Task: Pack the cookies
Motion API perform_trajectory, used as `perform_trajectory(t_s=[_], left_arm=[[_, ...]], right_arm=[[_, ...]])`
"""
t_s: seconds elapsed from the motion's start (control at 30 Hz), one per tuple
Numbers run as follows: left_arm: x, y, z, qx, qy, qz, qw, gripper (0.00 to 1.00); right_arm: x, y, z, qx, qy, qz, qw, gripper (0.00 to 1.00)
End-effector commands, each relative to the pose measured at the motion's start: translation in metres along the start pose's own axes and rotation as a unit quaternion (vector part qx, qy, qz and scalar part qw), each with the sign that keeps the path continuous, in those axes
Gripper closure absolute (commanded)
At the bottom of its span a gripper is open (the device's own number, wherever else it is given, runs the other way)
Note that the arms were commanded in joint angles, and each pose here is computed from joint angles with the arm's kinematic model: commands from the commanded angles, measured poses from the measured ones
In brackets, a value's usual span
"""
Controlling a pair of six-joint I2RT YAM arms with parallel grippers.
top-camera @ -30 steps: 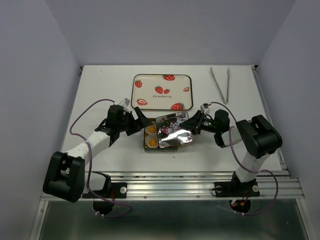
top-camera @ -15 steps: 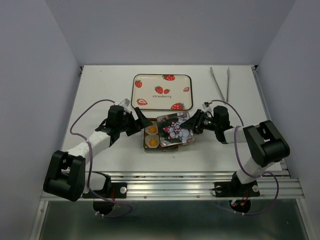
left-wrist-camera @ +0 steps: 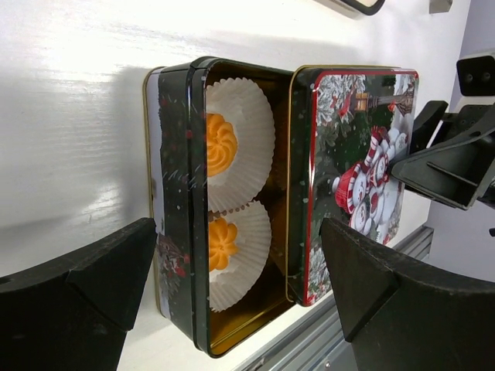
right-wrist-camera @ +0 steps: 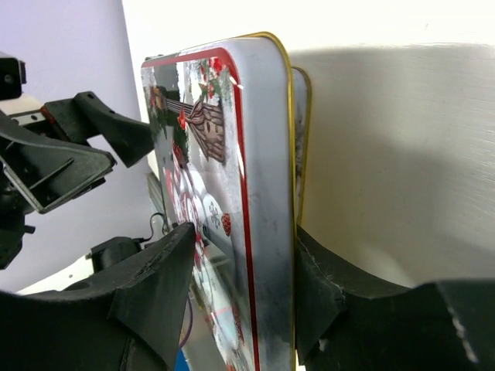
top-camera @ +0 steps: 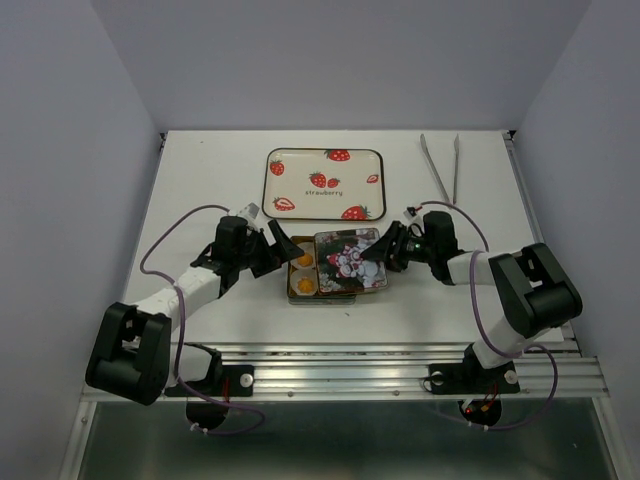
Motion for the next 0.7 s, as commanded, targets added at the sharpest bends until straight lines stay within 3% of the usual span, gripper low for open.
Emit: perform_trajectory(t_s=[0.0,0.67], left_arm=[[-0.005,-0.006,0.003,0.009,-0.021,-0.019,1.000,0.01],[-0.004,-0.011,-0.007,-0.008,-0.021,-0.048,0.999,0.01]], right_arm=[[0.004,0.009,0.006,-0.023,-0.015,-0.005,1.000,0.45],[0.024,0.024,-0.014,-0.046,0.000,-0.024,0.999,0.39]])
Point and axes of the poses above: each gripper's point midway between its finger pads, its own x axis out along the fingers, its own y axis along the line the jaws close on, z = x × y, the point moved 6 cm from there along -x, back along the fingers, and after that the axes turned 10 degrees about x, right-handed, at the moved point
